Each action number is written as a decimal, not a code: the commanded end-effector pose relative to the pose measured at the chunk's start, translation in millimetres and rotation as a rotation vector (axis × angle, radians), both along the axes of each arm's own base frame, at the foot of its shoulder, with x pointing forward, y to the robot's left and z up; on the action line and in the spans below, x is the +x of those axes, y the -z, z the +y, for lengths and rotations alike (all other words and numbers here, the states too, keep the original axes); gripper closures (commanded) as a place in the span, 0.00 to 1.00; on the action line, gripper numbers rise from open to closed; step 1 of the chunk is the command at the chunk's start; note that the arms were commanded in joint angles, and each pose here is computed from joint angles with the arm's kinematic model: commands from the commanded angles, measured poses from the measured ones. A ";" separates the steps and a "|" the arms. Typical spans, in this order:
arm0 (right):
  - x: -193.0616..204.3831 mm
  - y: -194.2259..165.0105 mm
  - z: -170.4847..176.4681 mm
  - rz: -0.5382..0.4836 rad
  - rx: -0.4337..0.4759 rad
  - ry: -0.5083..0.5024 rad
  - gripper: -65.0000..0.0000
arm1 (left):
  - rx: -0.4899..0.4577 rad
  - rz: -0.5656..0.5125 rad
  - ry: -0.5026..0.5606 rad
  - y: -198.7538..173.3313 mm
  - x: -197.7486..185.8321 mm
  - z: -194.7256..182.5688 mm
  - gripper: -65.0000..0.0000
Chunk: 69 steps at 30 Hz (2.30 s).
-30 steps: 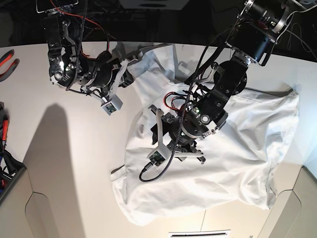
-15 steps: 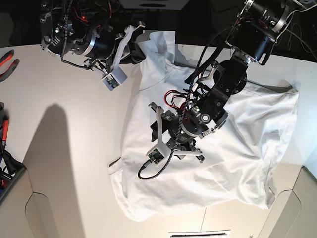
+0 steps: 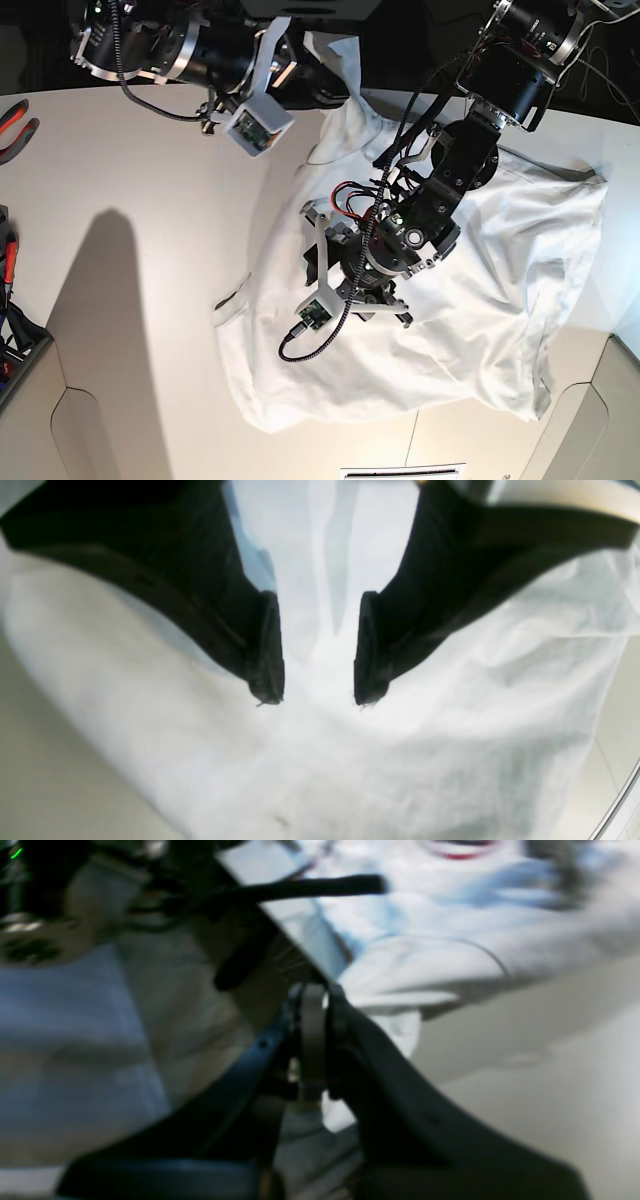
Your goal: Layout the t-shirt on the table in an organized manner, then fold the t-shirt properly
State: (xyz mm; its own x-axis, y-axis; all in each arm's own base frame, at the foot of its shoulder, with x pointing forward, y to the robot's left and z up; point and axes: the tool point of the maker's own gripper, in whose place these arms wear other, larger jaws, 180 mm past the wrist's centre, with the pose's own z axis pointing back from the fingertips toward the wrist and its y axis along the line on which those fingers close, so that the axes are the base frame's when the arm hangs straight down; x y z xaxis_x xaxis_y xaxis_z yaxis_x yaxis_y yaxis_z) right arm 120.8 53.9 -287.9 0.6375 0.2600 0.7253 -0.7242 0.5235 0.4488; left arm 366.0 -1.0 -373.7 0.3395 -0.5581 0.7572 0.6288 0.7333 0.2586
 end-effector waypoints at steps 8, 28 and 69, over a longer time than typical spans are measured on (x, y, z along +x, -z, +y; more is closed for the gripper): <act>13.7 -9.1 31.4 -0.159 -0.011 -0.051 1.00 | -0.019 -0.048 0.000 -16.8 10.6 -2.5 0.59; 102.9 60.2 44.4 -0.112 -0.183 -0.045 0.58 | 0.020 -0.078 -0.097 -21.0 24.3 24.2 0.59; 176.2 48.1 -20.0 -0.278 -0.271 0.214 0.67 | 0.007 -0.073 -0.382 -36.4 51.2 131.2 0.59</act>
